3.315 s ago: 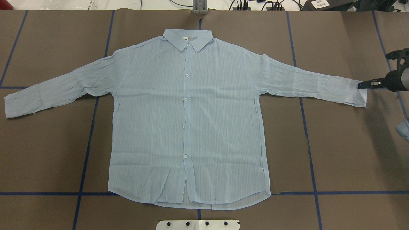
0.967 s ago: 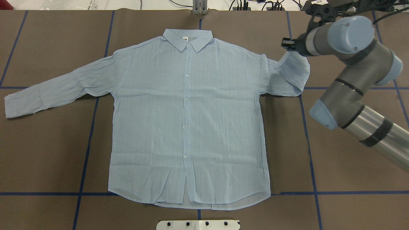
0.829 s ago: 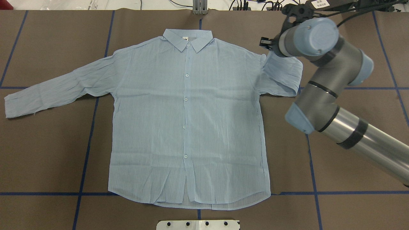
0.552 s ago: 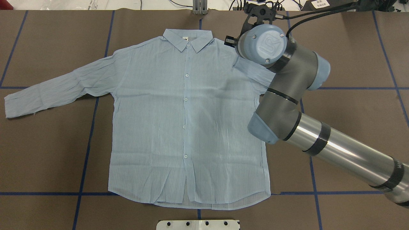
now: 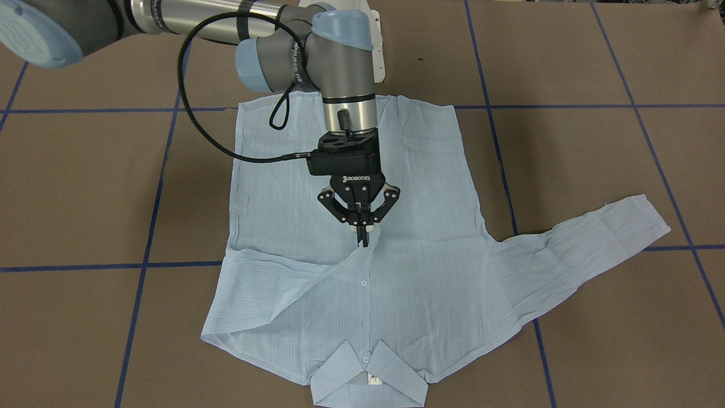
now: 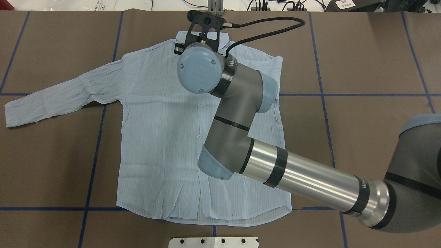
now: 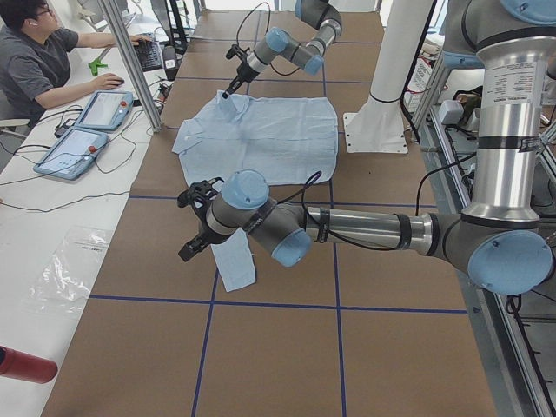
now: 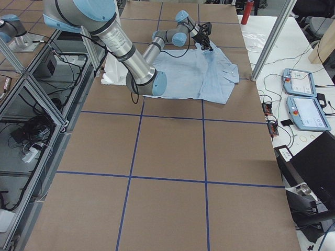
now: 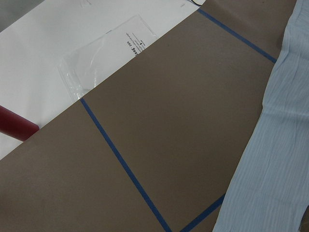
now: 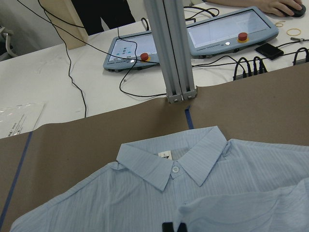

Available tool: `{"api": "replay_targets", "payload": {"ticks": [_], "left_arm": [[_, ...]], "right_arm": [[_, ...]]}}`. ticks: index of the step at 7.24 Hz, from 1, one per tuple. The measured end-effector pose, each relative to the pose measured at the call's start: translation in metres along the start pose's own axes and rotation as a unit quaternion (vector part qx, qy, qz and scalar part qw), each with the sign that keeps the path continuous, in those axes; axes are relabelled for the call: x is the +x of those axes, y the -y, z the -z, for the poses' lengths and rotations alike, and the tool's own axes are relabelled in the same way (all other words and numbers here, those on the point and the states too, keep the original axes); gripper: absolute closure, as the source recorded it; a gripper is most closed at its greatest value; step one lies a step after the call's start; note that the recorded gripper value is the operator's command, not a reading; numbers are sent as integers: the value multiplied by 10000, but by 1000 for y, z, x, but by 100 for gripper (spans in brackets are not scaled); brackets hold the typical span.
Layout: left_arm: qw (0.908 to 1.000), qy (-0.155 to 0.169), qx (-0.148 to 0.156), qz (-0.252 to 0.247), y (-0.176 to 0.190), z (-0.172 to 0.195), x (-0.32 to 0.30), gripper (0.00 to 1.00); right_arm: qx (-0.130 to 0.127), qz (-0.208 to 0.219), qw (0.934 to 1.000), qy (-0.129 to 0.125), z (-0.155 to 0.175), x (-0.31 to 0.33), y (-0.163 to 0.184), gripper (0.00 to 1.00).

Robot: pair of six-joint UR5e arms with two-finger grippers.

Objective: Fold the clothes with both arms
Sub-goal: 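Carry the grasped sleeve across the shirt body toward the collar, then release the sleeve on the shirt and raise the right gripper away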

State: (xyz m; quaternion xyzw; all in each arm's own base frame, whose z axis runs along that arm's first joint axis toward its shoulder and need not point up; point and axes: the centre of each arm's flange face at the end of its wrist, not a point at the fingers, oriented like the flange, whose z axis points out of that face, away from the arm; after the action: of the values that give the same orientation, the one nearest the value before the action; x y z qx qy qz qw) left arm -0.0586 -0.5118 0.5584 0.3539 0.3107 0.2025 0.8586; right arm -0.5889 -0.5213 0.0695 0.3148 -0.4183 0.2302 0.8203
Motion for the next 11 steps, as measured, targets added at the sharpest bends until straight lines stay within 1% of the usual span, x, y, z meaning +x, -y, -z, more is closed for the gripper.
{"api": "replay_targets", "payload": {"ticks": [1,2,3,5,6,7,8,9,10,11], "left_arm": [[10000,-2,-15,14,-3,-2,-2,0],[10000,-3,-22,20,-5,-4,-3,0],[10000,-4,-24,22,-6,-5,-4,0],[10000,-5,-32,29,-7,-6,-4,0],[10000,-7,-44,40,-8,-7,-5,0],[10000,-9,-59,55,-11,-9,-6,0],[10000,-6,-52,51,-12,-11,-8,0],[10000,8,7,7,-16,-14,-11,0],[9998,23,131,118,-26,-23,-16,0],[9984,5,296,479,-38,-33,-18,0]], "right_arm": [[15,66,10000,51,-15,-17,-24,37],[-14,102,9999,111,-22,-24,-39,6],[-69,116,9998,155,-23,-33,-48,1],[-310,115,9993,155,-19,-75,-49,0],[-422,113,9990,86,-16,-89,-45,0],[-503,114,9987,-41,-13,-97,-35,0],[-623,94,9977,-265,-16,-94,-14,0],[-809,30,9954,-503,-27,-79,18,0],[-1107,14,9914,-699,-44,-49,60,0],[-1407,137,9871,-754,-56,-8,95,0]]}}
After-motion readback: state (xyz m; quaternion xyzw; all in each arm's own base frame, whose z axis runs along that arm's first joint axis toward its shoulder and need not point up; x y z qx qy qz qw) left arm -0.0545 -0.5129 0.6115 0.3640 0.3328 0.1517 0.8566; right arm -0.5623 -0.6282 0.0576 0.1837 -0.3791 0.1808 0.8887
